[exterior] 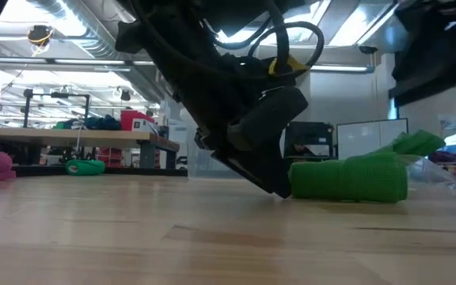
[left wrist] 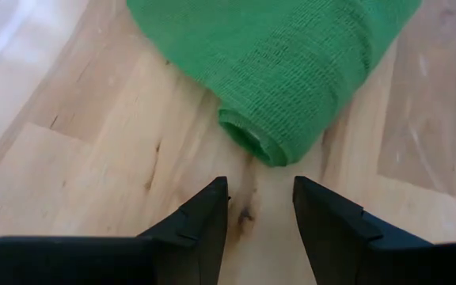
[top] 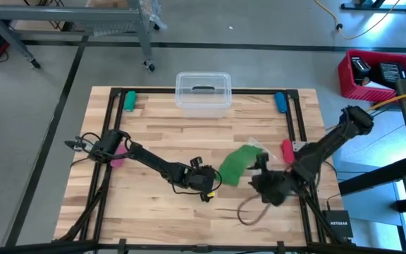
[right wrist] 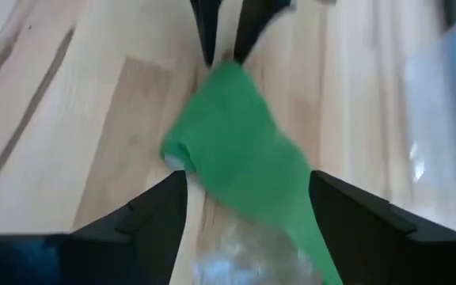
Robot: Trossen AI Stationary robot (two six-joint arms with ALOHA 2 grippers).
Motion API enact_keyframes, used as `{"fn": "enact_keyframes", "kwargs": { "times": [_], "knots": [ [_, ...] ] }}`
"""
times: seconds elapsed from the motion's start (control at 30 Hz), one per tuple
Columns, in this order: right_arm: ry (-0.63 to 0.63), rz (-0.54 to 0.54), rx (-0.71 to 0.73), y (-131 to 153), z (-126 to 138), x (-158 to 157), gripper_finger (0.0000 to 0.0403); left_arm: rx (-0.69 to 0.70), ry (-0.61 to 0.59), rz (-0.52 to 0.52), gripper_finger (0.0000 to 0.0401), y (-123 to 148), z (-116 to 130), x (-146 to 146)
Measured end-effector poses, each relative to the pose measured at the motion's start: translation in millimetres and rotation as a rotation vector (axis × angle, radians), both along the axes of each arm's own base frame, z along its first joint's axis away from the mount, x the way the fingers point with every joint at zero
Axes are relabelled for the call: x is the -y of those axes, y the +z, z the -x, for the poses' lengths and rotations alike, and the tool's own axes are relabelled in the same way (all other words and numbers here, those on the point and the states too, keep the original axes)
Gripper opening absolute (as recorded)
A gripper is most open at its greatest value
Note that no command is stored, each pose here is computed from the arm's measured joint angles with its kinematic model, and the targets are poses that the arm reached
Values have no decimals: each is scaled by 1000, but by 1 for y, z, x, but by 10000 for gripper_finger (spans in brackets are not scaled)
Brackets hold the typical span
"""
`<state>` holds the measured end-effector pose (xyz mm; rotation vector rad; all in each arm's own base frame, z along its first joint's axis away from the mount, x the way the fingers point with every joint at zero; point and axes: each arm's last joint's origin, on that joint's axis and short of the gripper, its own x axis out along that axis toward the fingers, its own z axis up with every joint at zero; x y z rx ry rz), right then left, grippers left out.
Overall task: Roll bandage
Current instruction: Roll the green bandage
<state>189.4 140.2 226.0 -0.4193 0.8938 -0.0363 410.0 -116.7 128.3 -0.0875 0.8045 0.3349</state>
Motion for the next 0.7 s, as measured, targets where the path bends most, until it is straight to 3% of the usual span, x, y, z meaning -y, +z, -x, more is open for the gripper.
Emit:
{"fn": "enact_keyframes", "kwargs": {
  "times": [0.2,0.33,0.53,0.7],
  "knots": [
    [8,15,82,-47,14,0,264,33,-15,-7,136,2,-4,-2],
    [22,-7,134,-73,21,7,238,39,-16,-6,136,3,-4,-2],
    [122,0,192,-85,23,8,187,38,-15,0,136,3,-4,-1],
    [190,4,237,-89,19,5,169,40,-12,3,136,3,-4,-2]
  ]
}}
